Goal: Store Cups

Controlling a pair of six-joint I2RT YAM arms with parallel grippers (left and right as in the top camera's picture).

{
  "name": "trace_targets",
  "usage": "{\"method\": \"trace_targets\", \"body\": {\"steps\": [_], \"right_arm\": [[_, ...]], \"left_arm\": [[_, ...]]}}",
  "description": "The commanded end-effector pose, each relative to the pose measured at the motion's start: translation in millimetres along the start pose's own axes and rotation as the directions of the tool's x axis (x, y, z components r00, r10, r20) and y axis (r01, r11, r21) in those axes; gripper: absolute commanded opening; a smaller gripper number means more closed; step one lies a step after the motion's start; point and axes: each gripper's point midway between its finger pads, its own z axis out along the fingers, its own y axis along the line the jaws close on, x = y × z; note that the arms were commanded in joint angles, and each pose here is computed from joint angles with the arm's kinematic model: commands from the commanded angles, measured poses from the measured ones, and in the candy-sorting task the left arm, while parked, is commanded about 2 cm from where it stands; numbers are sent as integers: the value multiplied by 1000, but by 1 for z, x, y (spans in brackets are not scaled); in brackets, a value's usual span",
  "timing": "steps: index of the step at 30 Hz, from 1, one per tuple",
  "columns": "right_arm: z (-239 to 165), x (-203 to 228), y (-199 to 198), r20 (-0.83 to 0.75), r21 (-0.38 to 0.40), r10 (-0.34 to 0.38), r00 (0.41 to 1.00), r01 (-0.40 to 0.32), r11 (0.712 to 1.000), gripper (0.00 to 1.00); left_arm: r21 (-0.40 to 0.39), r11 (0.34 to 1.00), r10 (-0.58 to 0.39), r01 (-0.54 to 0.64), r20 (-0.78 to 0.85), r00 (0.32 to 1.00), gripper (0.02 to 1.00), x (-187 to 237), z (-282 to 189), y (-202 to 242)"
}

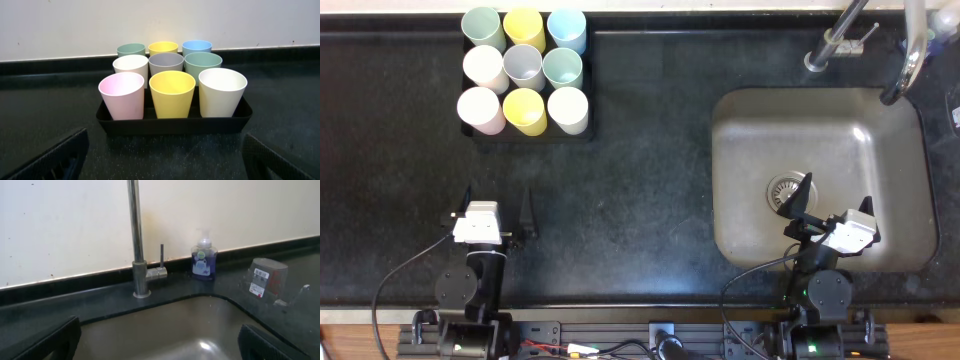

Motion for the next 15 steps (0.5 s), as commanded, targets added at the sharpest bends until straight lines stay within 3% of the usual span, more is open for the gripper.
{"method": "trace_targets", "body": {"steps": [1, 4, 8, 15], "right_arm": [[0, 3, 2, 0, -14, 16, 1000, -16, 1000, 998], [-2, 7, 28, -34, -166, 93, 995, -97, 981, 998], [-10, 15, 58, -90, -335, 90, 992, -116, 935, 996], [-14, 16, 67, -104, -386, 84, 991, -119, 915, 996]], "left_arm": [[-1, 1000, 22, -22, 5, 1000, 998, -1, 0, 0], [-1, 1000, 23, -23, 5, 1000, 998, -1, 0, 0], [-1, 1000, 22, -22, 5, 1000, 998, -1, 0, 0], [-1, 1000, 23, -23, 5, 1000, 998, -1, 0, 0]]}}
